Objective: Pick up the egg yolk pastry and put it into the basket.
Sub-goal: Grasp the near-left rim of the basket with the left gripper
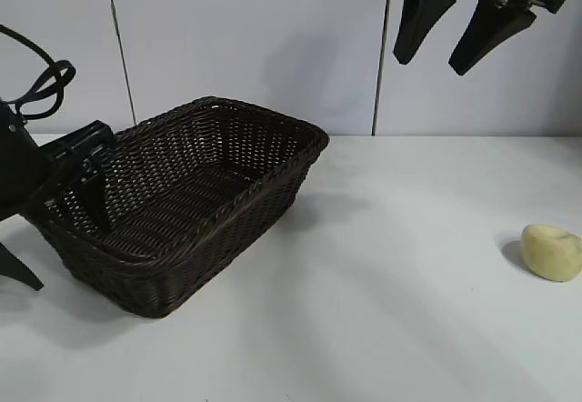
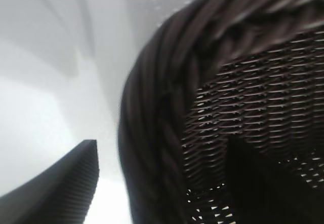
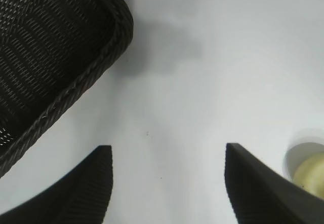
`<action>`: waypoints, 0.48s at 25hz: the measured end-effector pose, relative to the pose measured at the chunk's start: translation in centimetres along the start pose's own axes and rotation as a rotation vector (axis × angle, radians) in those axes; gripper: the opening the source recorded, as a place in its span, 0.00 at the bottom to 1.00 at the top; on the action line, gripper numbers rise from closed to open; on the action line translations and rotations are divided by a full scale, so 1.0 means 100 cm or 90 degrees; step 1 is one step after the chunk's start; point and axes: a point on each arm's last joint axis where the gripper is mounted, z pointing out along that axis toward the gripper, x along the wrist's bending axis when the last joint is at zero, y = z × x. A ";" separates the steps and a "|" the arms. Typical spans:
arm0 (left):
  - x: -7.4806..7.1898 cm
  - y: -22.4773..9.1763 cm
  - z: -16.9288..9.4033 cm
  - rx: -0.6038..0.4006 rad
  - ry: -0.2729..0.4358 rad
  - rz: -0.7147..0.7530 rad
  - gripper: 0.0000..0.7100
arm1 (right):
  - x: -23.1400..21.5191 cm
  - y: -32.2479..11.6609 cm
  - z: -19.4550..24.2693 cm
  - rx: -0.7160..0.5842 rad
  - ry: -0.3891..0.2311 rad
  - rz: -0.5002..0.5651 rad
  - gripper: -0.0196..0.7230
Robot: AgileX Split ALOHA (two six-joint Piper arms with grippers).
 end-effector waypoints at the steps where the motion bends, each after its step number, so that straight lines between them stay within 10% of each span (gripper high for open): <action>1: 0.000 0.000 0.000 -0.001 -0.001 0.000 0.65 | 0.000 0.000 0.000 0.000 0.000 0.000 0.65; 7: -0.001 0.000 0.000 0.001 -0.004 -0.010 0.18 | 0.000 0.000 0.000 0.000 0.000 0.000 0.65; 12: -0.002 0.000 0.000 0.003 -0.009 -0.020 0.14 | 0.000 0.000 0.000 0.000 0.000 0.000 0.65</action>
